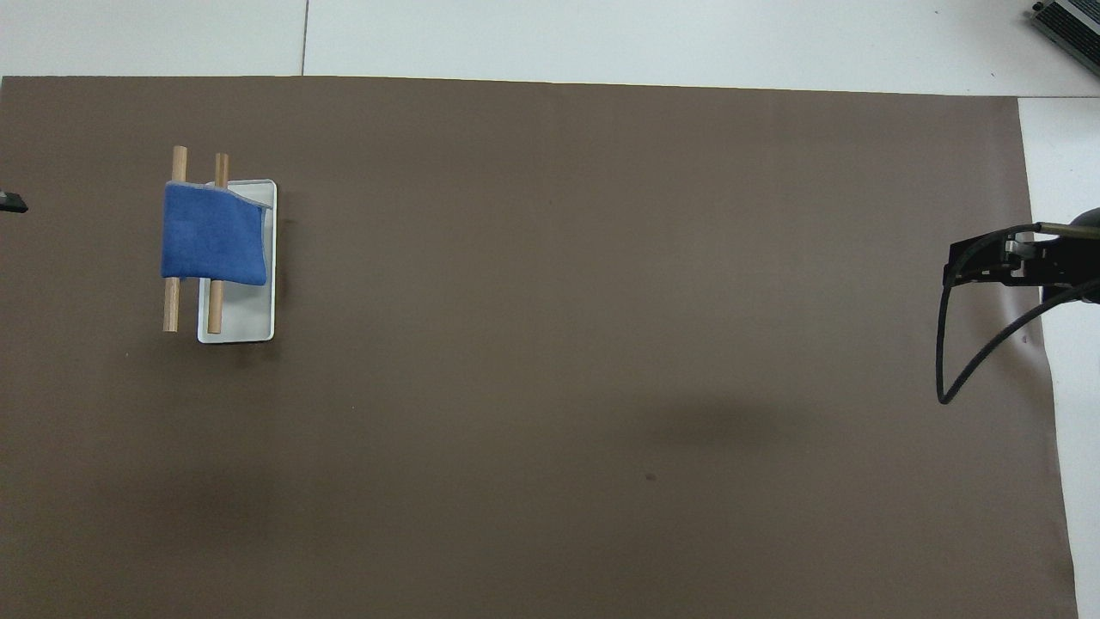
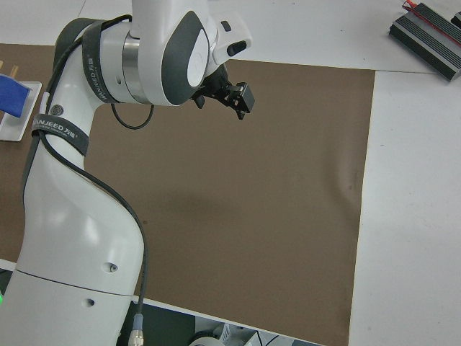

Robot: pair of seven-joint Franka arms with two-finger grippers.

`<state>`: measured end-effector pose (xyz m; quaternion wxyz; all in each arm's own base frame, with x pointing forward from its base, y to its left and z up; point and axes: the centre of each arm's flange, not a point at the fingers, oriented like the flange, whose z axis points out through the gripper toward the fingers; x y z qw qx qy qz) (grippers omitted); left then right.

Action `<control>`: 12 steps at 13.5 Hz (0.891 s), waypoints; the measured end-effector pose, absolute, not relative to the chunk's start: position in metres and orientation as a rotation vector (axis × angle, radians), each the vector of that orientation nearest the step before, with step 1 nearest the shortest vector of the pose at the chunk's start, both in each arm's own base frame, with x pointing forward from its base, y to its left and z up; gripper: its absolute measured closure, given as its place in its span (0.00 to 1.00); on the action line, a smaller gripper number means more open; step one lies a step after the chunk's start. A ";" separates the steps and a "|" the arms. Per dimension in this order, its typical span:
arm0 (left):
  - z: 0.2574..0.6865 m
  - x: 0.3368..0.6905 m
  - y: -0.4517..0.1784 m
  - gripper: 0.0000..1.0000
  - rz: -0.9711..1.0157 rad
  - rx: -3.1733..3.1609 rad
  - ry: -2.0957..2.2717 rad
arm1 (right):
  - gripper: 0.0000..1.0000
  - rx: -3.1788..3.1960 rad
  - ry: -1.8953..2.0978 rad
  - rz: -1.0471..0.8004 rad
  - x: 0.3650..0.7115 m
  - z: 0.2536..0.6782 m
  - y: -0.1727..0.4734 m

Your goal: Right arm passes towel to left arm to hang

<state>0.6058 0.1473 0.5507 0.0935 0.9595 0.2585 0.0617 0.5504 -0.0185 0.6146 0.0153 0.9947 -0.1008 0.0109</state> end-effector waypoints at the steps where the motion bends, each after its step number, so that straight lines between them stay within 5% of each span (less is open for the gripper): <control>1: 0.565 0.604 0.140 0.21 0.151 2.869 0.736 | 0.00 3.095 -0.314 0.034 0.550 0.615 -0.019; 12: 0.582 0.609 -0.029 0.22 0.028 3.089 0.454 | 0.00 3.095 -0.313 0.034 0.550 0.615 -0.018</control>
